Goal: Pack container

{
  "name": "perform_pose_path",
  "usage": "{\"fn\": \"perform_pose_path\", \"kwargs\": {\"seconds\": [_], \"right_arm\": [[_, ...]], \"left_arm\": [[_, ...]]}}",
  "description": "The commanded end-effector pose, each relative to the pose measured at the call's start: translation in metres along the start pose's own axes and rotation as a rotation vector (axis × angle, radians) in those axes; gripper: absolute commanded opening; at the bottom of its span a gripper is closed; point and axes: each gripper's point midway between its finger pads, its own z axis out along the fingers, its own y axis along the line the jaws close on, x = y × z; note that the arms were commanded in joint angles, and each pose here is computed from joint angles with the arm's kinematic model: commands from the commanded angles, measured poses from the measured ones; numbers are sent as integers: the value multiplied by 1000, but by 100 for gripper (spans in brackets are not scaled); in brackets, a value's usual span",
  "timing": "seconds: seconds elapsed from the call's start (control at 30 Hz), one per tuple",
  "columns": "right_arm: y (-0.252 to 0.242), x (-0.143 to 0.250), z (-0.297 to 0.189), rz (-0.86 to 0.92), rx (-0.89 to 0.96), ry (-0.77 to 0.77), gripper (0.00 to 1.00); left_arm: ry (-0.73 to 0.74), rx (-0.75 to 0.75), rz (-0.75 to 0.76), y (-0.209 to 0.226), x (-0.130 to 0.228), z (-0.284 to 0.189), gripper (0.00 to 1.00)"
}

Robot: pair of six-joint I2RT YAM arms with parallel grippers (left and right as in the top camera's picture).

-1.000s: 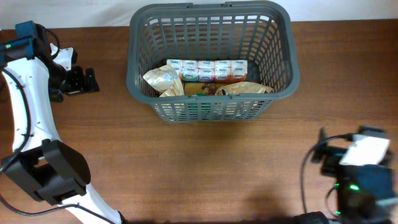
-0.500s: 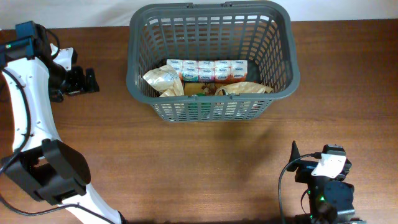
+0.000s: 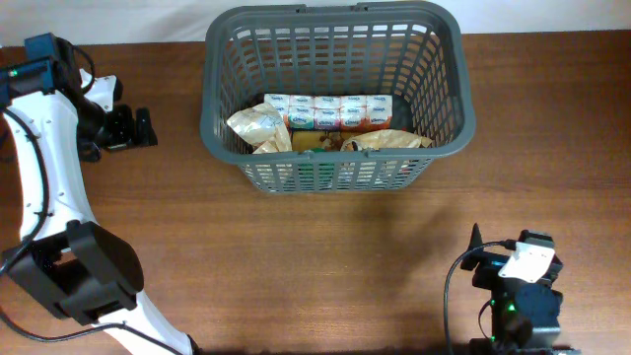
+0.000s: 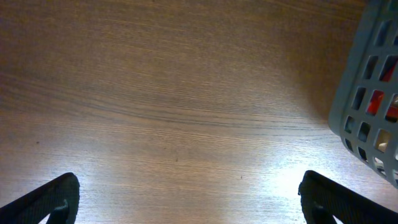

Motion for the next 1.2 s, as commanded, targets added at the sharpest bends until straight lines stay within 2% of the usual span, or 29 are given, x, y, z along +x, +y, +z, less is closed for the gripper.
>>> {"fn": "perform_pose_path", "kwargs": {"seconds": [0.0, 0.2, 1.0, 1.17], "right_arm": [[-2, 12, 5, 10, 12, 21, 99], [-1, 26, 10, 2, 12, 53, 99], [0, 24, 10, 4, 9, 45, 99], [0, 24, 10, 4, 9, 45, 99]], "left_arm": [[8, 9, -12, 0, 1, 4, 99], [8, 9, -12, 0, 1, 4, 99], [8, 8, -12, 0, 1, 4, 99], [-45, 2, 4, -7, 0, -17, 99]]}}
